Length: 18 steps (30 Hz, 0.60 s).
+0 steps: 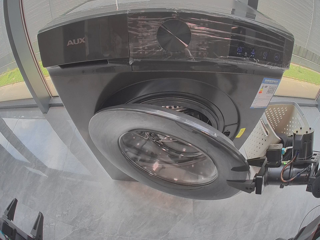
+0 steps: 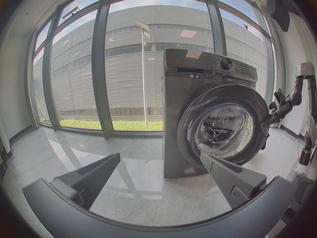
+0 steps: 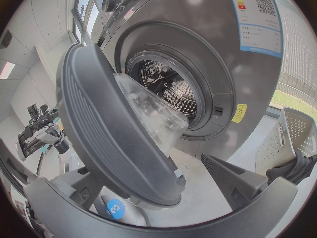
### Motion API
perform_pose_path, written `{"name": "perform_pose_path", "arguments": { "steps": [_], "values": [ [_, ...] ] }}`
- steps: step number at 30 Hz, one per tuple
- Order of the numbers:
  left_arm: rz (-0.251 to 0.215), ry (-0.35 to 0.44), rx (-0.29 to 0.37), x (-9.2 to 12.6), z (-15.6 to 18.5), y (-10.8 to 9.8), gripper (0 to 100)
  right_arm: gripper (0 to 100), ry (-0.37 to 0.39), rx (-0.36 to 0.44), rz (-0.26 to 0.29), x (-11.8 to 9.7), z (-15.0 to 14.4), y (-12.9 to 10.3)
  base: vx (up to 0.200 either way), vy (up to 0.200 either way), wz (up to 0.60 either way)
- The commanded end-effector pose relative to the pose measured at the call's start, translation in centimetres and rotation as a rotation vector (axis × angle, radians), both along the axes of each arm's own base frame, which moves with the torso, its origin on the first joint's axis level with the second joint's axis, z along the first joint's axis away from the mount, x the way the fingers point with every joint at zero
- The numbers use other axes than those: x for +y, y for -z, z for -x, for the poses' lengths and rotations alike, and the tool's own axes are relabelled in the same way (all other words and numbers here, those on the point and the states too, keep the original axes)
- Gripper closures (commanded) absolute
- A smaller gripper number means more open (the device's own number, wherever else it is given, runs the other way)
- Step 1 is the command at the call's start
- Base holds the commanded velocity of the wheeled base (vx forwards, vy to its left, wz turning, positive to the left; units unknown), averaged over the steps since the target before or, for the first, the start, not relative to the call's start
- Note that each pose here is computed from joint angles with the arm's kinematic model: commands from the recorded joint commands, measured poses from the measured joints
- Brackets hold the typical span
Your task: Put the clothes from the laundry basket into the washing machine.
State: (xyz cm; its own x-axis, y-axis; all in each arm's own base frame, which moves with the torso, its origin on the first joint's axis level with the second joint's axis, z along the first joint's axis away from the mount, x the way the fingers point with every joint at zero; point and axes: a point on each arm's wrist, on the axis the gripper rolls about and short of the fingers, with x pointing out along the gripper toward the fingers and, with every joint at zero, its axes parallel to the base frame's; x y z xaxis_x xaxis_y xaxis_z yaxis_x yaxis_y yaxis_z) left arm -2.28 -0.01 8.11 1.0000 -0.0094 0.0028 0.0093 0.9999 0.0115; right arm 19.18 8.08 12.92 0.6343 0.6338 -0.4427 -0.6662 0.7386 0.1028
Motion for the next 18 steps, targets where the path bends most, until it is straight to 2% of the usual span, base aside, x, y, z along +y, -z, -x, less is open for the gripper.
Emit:
{"name": "perform_pose_path", "arguments": {
  "steps": [1, 2, 9, 15, 18],
  "values": [
    [0.001, 0.0, -0.002, 0.0, 0.0, 0.4, 0, 0, -0.015, 0.031, 0.012, 0.6, -0.7, 0.7, -0.2, 0.0, 0.0],
    [0.001, 0.0, 0.0, 0.0, 0.0, 0.4, 0, 0, -0.027, 0.038, 0.015, 0.8, -0.6, 0.9, -0.2, 0.0, 0.0],
    [0.001, 0.0, -0.002, 0.0, 0.0, 0.4, 0, 0, -0.067, 0.066, 0.026, 1.0, 1.0, 1.6, 0.0, 0.0, 0.0],
    [-0.001, 0.0, -0.002, 0.0, 0.0, 0.4, 0, 0, -0.106, 0.044, 0.01, 0.8, 3.2, 1.1, 0.0, 0.0, 0.0],
    [-0.001, 0.0, -0.002, 0.0, 0.0, 0.4, 0, 0, -0.094, 0.021, 0.005, 0.6, 3.2, 0.8, 0.0, 0.0, 0.0]
  ]
}}
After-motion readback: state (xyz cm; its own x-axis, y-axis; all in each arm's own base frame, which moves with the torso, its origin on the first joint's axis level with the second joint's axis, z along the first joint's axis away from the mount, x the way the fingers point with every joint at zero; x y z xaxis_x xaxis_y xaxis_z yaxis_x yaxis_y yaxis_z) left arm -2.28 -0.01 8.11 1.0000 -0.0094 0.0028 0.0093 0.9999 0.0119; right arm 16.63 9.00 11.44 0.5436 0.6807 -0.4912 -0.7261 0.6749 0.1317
